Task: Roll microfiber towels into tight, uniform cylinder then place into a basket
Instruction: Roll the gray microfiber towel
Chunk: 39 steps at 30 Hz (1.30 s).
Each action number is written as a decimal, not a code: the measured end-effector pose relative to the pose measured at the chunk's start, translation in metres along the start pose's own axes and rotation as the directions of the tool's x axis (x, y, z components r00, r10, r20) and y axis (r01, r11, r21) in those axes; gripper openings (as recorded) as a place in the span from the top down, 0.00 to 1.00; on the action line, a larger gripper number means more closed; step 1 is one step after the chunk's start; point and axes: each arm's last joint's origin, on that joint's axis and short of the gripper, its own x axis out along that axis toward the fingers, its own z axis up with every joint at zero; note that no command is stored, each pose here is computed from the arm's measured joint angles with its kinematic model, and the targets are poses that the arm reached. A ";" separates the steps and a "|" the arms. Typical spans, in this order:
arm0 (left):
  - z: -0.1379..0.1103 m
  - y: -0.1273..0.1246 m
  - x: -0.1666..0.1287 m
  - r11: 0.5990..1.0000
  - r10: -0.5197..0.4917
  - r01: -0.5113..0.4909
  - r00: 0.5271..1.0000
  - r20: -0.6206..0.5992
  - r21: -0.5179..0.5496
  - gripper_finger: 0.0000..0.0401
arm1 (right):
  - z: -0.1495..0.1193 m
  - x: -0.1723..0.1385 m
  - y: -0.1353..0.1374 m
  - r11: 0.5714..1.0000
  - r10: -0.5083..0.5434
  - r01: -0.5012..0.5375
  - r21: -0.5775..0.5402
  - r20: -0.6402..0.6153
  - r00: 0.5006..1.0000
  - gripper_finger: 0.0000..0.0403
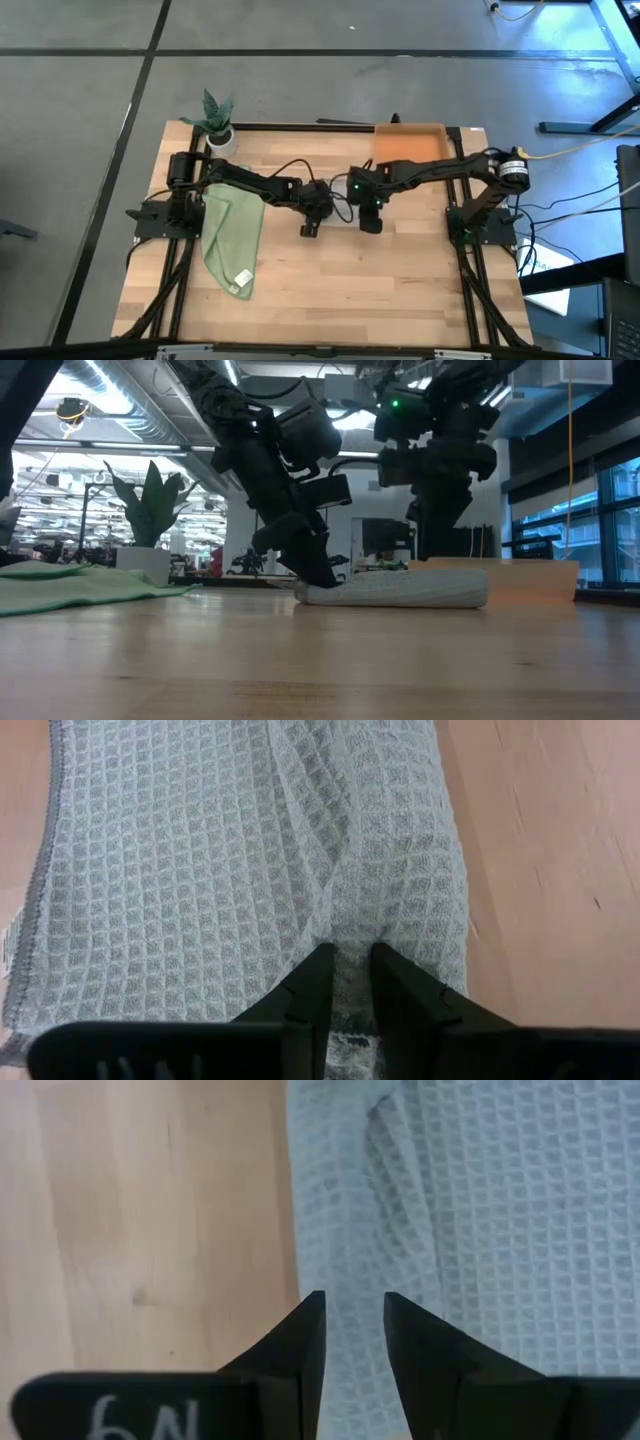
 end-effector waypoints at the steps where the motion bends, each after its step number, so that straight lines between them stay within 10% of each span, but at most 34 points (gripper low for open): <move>1: 0.000 0.000 0.000 1.000 0.000 0.000 1.000 0.000 0.000 0.83 | 0.000 0.000 -0.004 1.000 0.015 -0.015 0.011 0.007 1.000 0.74; 14: 0.000 0.000 0.000 1.000 0.000 0.000 1.000 0.002 0.002 0.83 | -0.024 0.009 -0.051 0.973 0.075 -0.080 0.216 0.031 0.997 0.74; 28: 0.000 0.000 0.000 1.000 -0.001 0.001 1.000 0.003 0.003 0.83 | -0.026 0.027 -0.038 0.990 -0.009 0.015 0.140 -0.044 0.999 0.74; 39: 0.000 0.000 0.000 1.000 -0.001 0.001 1.000 0.004 0.004 0.83 | -0.027 0.038 -0.020 0.978 0.186 -0.177 0.108 -0.076 0.980 0.74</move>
